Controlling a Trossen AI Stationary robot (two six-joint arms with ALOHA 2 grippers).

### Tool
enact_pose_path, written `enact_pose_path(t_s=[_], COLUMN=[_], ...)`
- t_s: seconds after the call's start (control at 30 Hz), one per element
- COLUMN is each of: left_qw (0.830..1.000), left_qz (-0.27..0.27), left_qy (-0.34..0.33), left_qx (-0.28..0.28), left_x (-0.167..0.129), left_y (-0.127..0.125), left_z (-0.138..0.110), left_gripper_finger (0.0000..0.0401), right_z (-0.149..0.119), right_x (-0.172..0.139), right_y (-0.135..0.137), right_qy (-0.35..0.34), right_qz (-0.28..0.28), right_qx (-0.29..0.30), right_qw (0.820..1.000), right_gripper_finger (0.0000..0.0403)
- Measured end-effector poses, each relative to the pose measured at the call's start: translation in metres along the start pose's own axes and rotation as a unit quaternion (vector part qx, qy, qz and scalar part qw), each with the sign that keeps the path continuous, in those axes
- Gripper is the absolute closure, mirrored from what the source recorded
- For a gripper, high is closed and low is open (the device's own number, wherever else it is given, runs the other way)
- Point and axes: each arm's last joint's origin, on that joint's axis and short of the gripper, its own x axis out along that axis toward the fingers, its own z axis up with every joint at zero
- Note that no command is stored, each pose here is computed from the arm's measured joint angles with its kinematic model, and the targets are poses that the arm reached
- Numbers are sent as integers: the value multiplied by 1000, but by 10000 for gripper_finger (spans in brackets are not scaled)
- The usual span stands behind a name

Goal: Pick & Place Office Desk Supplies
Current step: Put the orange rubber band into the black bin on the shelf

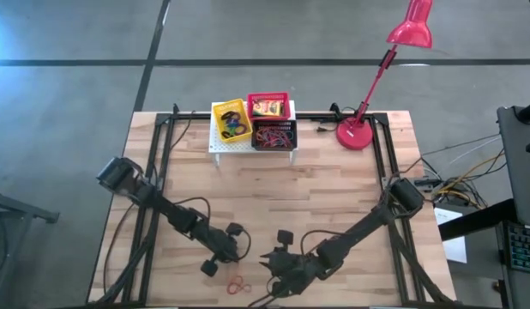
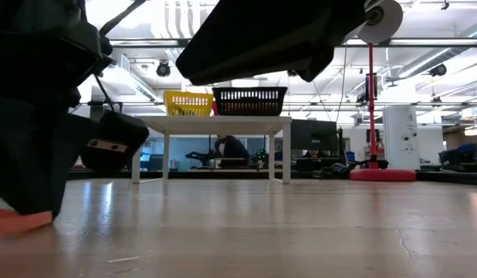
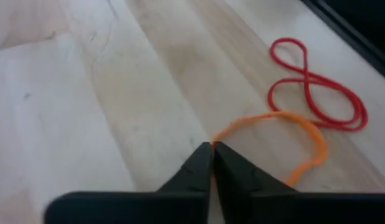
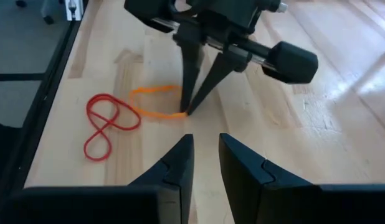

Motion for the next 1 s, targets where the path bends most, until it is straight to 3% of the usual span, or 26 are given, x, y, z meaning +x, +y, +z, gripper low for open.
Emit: enact_pose_path(t_s=[0.2,0.4,0.53,0.77,0.93,1.0], left_qw=[994,972,961,941,935,935], left_qz=[89,188,216,281,299,298], left_qy=[-56,-140,-170,-184,-186,-186], left_qx=[0,-24,-28,-40,-44,-44], left_x=[-26,-61,-74,-78,-78,-78], left_y=[0,-3,-6,-4,-3,-3], left_z=[22,45,52,54,54,54], left_gripper_finger=[395,397,397,398,398,398], right_z=[-2,-5,-5,6,9,10], right_x=[3,20,32,41,41,41], right_y=[0,-11,-20,-21,-26,-27], right_qy=[-1,1,-5,-65,-107,-113], right_qz=[-1,-21,-30,-15,-102,-109], right_qx=[7,57,80,49,85,84], right_qw=[1000,998,996,997,985,984], right_gripper_finger=[340,323,286,208,195,198])
